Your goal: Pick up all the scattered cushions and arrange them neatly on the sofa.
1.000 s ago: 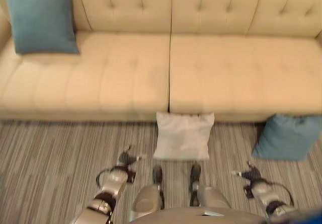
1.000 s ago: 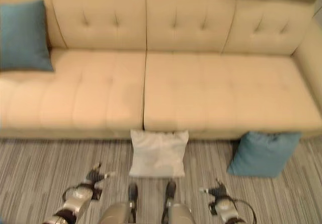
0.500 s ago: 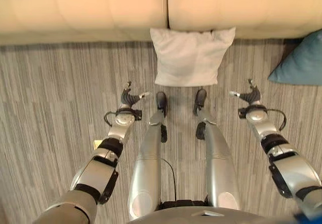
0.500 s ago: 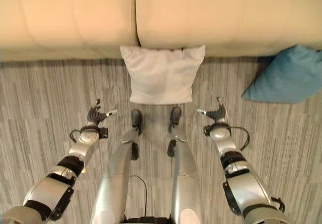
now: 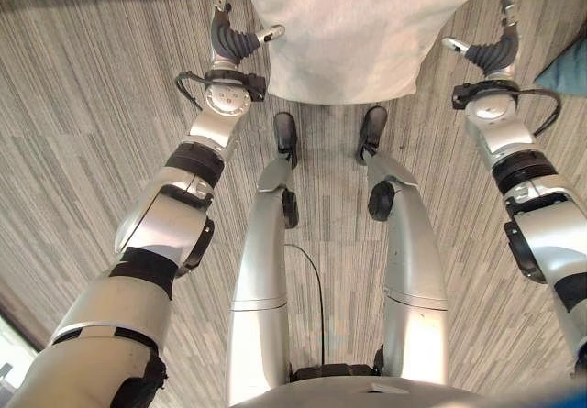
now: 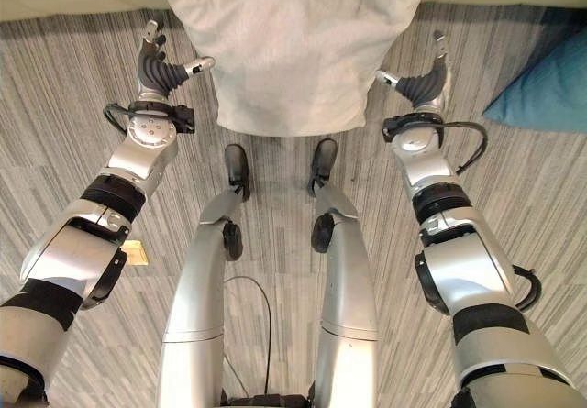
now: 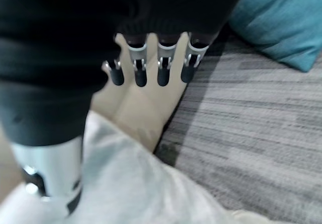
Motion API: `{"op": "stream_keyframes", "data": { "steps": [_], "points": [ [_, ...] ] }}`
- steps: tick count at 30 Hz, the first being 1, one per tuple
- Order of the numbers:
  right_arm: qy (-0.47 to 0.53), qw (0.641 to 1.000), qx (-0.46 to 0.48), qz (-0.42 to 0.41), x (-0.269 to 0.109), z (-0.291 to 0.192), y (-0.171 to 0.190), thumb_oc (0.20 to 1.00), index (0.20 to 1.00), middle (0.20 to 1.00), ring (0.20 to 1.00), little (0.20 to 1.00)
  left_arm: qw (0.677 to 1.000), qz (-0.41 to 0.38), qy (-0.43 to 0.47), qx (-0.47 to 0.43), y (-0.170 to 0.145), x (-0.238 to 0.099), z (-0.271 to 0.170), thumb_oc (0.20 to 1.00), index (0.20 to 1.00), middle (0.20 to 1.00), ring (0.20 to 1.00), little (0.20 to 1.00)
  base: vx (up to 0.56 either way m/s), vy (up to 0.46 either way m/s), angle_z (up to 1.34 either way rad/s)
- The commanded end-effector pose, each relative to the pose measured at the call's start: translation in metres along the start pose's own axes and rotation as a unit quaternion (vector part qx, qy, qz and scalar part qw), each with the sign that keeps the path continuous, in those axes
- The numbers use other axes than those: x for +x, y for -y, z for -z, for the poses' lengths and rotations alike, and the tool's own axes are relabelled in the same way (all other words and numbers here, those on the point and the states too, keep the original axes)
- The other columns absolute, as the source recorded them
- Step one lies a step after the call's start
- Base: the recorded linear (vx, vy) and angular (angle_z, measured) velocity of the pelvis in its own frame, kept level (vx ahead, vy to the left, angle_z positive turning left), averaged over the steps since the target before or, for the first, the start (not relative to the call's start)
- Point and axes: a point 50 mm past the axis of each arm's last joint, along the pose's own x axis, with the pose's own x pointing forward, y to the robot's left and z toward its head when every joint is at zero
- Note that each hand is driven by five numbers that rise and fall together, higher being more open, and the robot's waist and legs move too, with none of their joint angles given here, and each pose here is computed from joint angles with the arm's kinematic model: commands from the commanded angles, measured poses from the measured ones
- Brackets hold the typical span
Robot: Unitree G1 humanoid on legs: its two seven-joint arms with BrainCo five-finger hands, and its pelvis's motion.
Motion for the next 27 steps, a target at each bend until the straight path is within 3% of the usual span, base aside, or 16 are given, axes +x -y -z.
{"op": "stream_keyframes", "data": {
  "steps": [1, 12, 17, 22, 23, 24, 27],
  "points": [
    [0.001, 1.000, -0.018, -0.002, -0.018, 0.023, -0.004, 1.000, 1.000, 1.000, 1.000, 1.000, 0.999, -0.023, -0.027, -0.020, -0.003, -0.019, 0.029, 1.000, 1.000, 1.000, 1.000, 1.000, 0.02, -0.002, -0.05],
    [0.077, 0.994, 0.039, -0.061, -0.001, -0.046, -0.027, 1.000, 1.000, 1.000, 1.000, 1.000, 0.999, 0.020, 0.048, -0.016, 0.015, 0.005, -0.030, 1.000, 1.000, 1.000, 1.000, 1.000, 0.04, -0.013, -0.03],
    [0.121, 0.987, 0.044, -0.096, -0.003, -0.084, -0.047, 1.000, 1.000, 1.000, 1.000, 1.000, 0.994, 0.049, 0.084, -0.051, 0.042, 0.004, -0.061, 1.000, 1.000, 1.000, 1.000, 1.000, 0.00, 0.000, 0.00],
    [0.163, 0.967, 0.151, -0.125, -0.017, -0.131, -0.067, 1.000, 1.000, 1.000, 1.000, 1.000, 0.984, 0.086, 0.120, -0.103, 0.075, -0.010, -0.092, 1.000, 1.000, 1.000, 1.000, 1.000, 0.00, 0.000, 0.00],
    [0.168, 0.963, 0.170, -0.128, -0.019, -0.135, -0.068, 0.580, 0.580, 0.580, 0.580, 0.580, 0.983, 0.087, 0.125, -0.107, 0.077, -0.011, -0.095, 0.655, 0.655, 0.655, 0.655, 0.655, 0.00, 0.000, 0.00],
    [0.184, 0.954, 0.196, -0.131, -0.023, -0.145, -0.068, 0.200, 0.200, 0.200, 0.200, 0.200, 0.980, 0.088, 0.138, -0.115, 0.077, -0.012, -0.101, 0.200, 0.200, 0.200, 0.200, 0.200, 0.00, 0.000, 0.00],
    [0.208, 0.947, 0.210, -0.125, -0.024, -0.156, -0.063, 0.200, 0.200, 0.200, 0.200, 0.200, 0.977, 0.077, 0.153, -0.127, 0.068, -0.011, -0.106, 0.200, 0.200, 0.200, 0.200, 0.200, 0.00, 0.000, 0.00]
  ]
}}
